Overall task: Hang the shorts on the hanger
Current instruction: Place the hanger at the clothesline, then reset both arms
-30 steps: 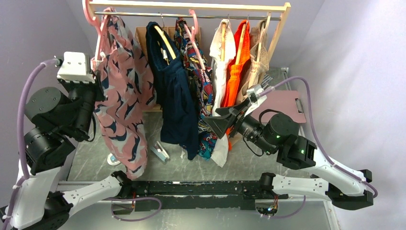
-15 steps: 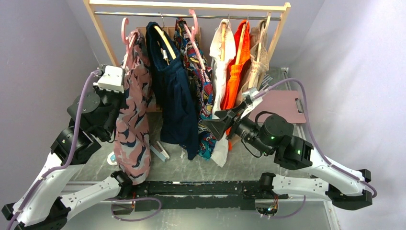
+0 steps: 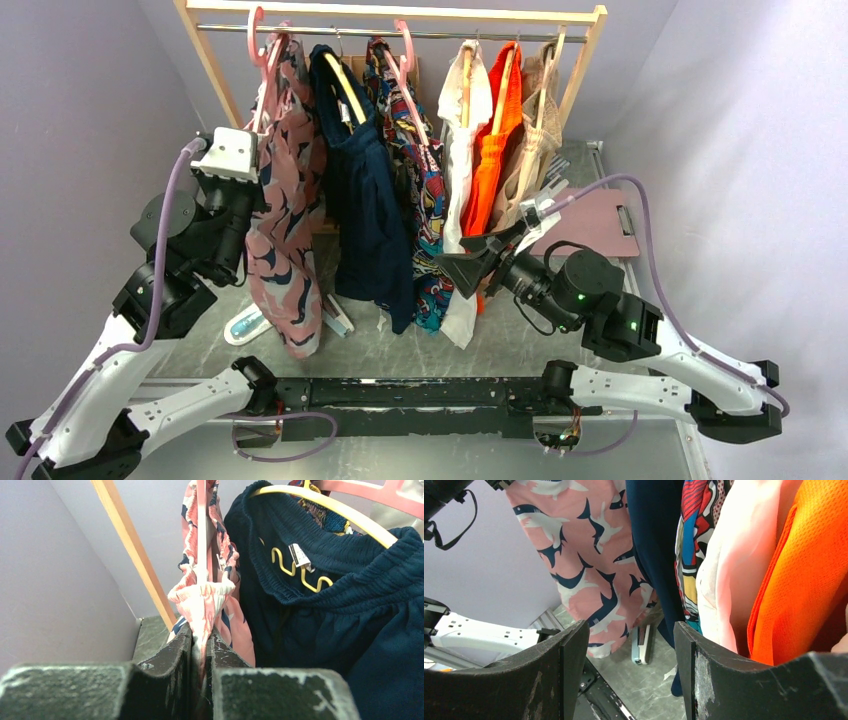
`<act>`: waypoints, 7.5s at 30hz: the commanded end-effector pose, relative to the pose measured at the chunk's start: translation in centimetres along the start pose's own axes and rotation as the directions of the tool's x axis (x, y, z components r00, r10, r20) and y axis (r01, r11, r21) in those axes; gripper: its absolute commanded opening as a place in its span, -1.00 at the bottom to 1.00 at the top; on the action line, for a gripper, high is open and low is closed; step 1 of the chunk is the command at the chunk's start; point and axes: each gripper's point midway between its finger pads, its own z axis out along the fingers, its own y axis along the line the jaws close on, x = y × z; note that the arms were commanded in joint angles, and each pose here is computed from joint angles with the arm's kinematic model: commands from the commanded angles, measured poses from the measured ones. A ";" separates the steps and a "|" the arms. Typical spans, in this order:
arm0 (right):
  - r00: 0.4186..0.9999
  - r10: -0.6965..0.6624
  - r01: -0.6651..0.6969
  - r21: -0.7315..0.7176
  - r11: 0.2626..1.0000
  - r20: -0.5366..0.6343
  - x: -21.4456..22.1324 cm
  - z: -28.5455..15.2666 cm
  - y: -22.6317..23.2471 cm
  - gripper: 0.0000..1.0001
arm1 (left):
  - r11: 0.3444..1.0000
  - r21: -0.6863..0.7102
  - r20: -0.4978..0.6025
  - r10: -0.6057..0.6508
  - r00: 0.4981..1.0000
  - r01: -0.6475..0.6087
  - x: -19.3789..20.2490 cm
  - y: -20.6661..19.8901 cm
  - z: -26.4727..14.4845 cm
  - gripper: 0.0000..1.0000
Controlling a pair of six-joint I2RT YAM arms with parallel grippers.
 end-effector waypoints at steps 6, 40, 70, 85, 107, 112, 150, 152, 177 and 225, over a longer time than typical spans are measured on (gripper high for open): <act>1.000 0.001 -0.001 0.024 1.000 0.021 -0.1 -1.1 -1.0 0.32 | 0.993 -0.007 0.130 0.122 0.984 -0.122 -2.0 0.1 0.7 -0.86; 0.998 -0.042 0.039 0.062 0.997 0.048 -0.5 -1.8 -2.2 0.32 | 0.878 -0.072 0.110 0.479 0.871 -0.474 -0.9 -0.2 3.2 -0.86; 0.995 -0.104 0.102 0.102 0.990 0.011 1.1 -1.3 -3.3 0.32 | 0.655 -0.297 0.089 0.744 0.663 -0.695 -2.9 3.0 2.9 -0.86; 0.994 -0.105 0.103 0.105 0.989 0.015 0.6 -1.5 -3.2 0.32 | 0.619 -0.323 0.103 0.775 0.624 -0.716 -4.1 2.7 3.3 -0.86; 0.997 -0.074 0.073 0.091 0.993 0.008 0.9 -1.6 -3.0 0.31 | 0.808 -0.226 0.087 0.574 0.814 -0.545 2.5 2.7 5.6 -0.86; 0.997 -0.074 0.074 0.086 0.994 0.004 0.9 -1.4 -2.8 0.31 | 0.892 -0.215 0.085 0.422 0.903 -0.397 3.2 2.8 5.3 -0.86; 1.000 -0.006 0.007 0.110 0.994 -0.009 -0.1 -2.7 -2.9 0.33 | 0.992 0.067 -0.208 -0.095 0.974 0.111 2.4 1.0 -1.9 0.85; 1.000 -0.002 0.003 0.120 0.993 -0.011 -0.1 -3.0 -3.2 0.33 | 0.986 0.100 -0.257 -0.105 0.961 0.135 2.9 0.6 -3.1 0.91; 0.997 0.075 -0.073 0.142 0.987 -0.015 0.9 -3.5 -3.7 0.34 | 0.937 0.220 -0.487 -0.136 0.863 0.272 13.9 -5.0 -5.4 -0.79; 0.995 0.029 -0.019 0.108 0.994 -0.091 1.9 -0.3 -1.8 0.34 | 0.923 0.160 -0.249 -0.306 0.919 0.350 0.0 -3.3 0.1 0.82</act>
